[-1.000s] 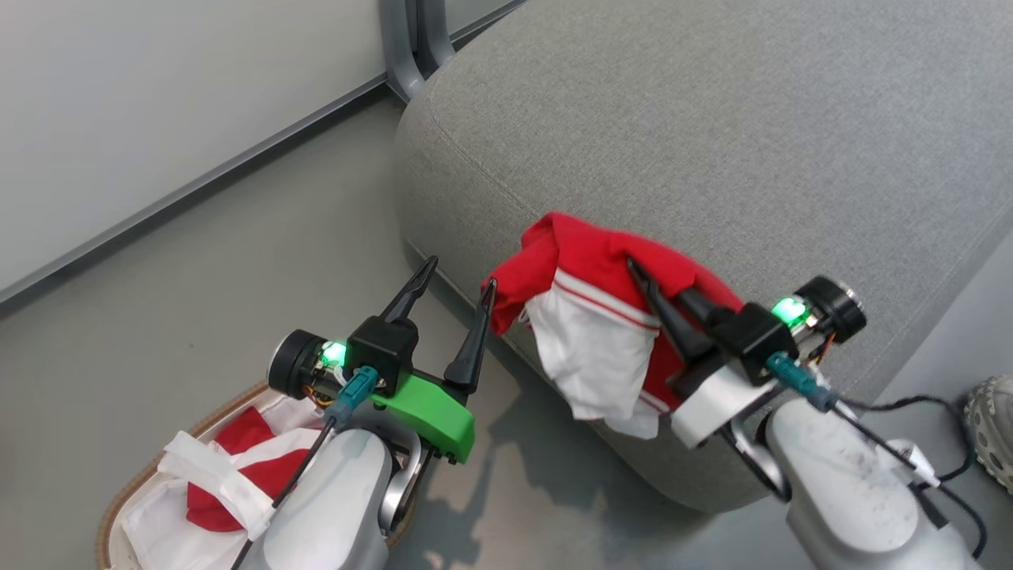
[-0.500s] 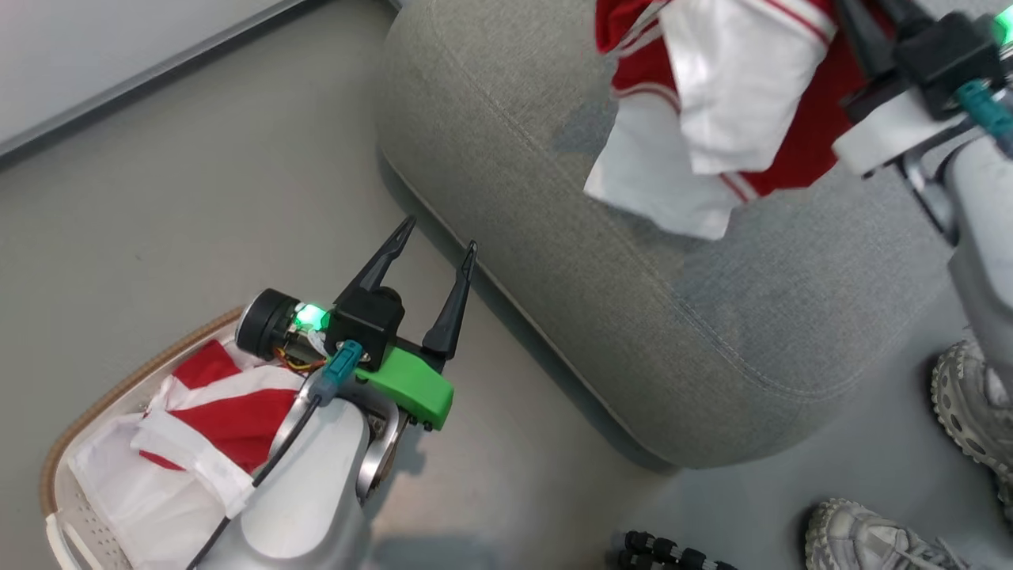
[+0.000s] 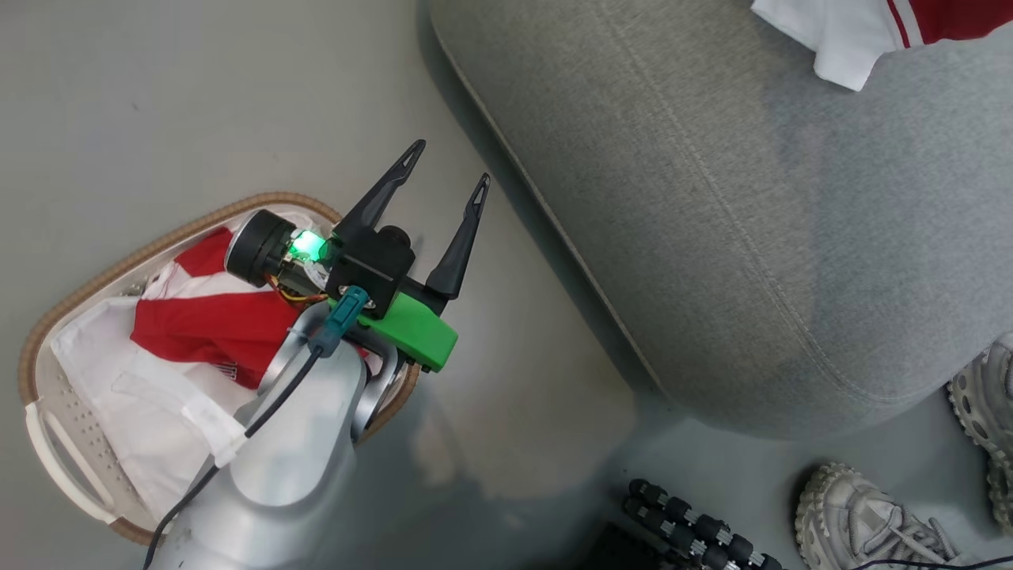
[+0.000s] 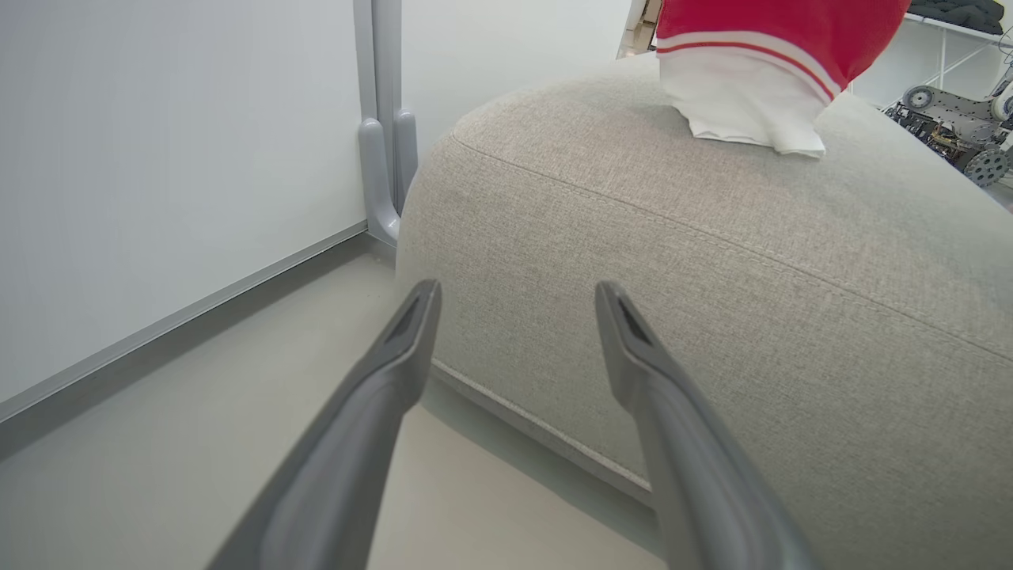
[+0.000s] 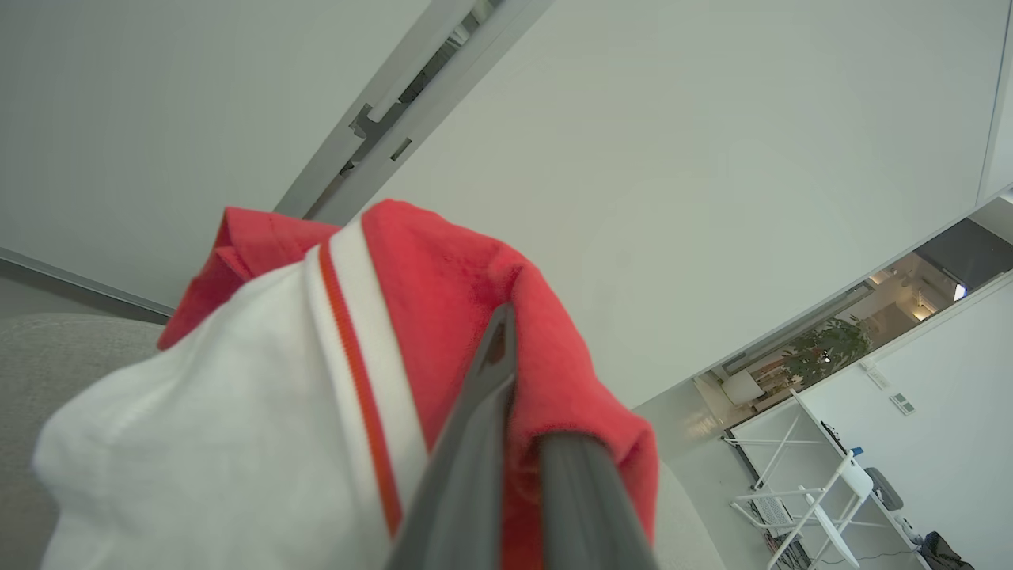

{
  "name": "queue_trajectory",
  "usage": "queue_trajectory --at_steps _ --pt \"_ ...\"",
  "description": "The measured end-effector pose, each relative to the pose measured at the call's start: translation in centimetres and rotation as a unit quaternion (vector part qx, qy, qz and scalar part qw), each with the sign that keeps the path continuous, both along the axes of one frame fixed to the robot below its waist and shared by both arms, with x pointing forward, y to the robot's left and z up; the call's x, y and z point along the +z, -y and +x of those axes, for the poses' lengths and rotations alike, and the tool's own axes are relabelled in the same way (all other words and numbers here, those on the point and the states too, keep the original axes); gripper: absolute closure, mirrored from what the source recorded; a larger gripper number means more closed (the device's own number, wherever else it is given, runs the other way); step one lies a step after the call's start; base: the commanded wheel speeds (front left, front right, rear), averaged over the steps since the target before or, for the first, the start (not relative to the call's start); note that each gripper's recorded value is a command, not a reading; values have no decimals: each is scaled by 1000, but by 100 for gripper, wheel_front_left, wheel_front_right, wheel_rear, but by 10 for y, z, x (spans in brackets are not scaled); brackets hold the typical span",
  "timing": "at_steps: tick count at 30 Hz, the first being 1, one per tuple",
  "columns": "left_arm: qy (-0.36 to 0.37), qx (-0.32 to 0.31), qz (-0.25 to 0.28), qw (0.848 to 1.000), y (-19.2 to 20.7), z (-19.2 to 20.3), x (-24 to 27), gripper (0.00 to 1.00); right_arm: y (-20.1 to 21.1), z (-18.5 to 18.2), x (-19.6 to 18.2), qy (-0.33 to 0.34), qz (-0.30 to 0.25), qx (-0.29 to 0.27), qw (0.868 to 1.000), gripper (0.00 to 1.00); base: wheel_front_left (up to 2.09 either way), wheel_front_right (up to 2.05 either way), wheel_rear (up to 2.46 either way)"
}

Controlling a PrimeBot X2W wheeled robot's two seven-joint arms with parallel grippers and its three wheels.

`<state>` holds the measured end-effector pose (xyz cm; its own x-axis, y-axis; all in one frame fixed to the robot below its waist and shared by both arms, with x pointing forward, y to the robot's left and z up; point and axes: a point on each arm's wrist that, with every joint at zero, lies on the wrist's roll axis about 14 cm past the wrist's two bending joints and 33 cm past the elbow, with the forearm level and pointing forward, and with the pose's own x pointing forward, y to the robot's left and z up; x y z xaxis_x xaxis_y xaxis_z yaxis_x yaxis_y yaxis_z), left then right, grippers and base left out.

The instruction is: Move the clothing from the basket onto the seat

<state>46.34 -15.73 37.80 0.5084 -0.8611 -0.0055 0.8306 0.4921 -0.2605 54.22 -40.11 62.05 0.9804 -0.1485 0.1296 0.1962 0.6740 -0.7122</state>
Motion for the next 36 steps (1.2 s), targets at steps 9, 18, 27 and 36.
queue_trajectory --at_steps 9,18,27,36 --pt "-39 27 29 998 -30 9 -49 0 23 -2 -115 -56 117 -75 989 100 0 0 0" --pt "-44 52 38 997 -45 17 -49 0 15 -49 -187 -107 193 -122 968 0 0 0 0" --pt "-36 72 43 996 -54 11 -23 0 13 -106 -186 -100 227 -149 957 0 0 0 0" --pt "-28 115 44 992 -76 0 8 0 -26 -118 -170 -88 250 -92 960 0 0 0 0"
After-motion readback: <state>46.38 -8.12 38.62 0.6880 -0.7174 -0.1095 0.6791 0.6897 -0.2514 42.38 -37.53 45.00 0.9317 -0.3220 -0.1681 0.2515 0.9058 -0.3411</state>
